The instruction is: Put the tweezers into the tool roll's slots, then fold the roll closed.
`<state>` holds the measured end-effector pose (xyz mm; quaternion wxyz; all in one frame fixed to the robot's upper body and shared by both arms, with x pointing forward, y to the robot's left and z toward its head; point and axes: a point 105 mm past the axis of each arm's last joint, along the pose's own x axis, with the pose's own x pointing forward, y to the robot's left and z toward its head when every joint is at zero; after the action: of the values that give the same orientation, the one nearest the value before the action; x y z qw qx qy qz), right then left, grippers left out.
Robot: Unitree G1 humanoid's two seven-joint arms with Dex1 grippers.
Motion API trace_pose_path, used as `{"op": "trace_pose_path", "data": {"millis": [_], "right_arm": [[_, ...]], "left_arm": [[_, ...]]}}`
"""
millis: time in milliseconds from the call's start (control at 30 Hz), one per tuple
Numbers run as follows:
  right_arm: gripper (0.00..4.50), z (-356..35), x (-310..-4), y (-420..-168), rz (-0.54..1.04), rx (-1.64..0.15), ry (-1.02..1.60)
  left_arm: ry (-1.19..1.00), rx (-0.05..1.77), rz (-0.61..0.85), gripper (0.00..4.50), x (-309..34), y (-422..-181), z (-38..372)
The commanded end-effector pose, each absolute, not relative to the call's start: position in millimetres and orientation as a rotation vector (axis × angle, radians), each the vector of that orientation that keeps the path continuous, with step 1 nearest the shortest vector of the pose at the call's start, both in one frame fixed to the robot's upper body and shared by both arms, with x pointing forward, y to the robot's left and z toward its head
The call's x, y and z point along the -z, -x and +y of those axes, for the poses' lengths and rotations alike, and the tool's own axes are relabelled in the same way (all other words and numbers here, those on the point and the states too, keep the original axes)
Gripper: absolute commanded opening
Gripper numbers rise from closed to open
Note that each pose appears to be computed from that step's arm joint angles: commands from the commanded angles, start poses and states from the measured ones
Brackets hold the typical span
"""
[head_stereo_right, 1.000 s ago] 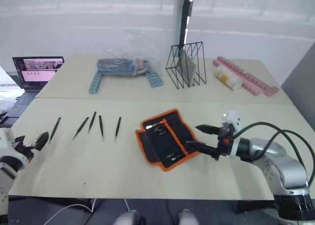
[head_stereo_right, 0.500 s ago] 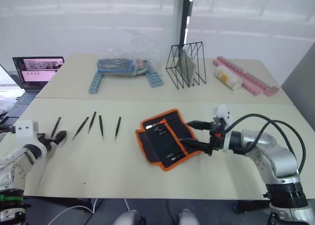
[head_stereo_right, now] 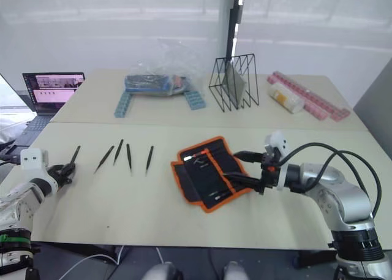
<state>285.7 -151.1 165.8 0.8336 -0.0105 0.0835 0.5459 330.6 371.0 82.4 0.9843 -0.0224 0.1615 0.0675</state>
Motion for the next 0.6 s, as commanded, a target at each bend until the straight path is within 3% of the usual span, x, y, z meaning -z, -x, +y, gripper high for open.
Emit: {"op": "trace_pose_path", "data": {"millis": [33, 100, 600], "right_arm": [[4.50, -151.6, -179.2, -284.0, 0.127, -1.157, 0.038], [4.50, -152.2, -178.7, -284.2, 0.128, -1.152, 0.039], [4.50, -150.1, -175.6, -283.5, 0.126, -1.139, 0.031]], "left_arm": [[0.093, -0.065, 0.440, 0.35, -46.0, -327.0, 351.9], [0.091, -0.065, 0.443, 0.02, -45.3, -327.5, 352.3], [-0.004, -0.091, 0.376, 0.02, -64.8, -331.5, 368.5]]}}
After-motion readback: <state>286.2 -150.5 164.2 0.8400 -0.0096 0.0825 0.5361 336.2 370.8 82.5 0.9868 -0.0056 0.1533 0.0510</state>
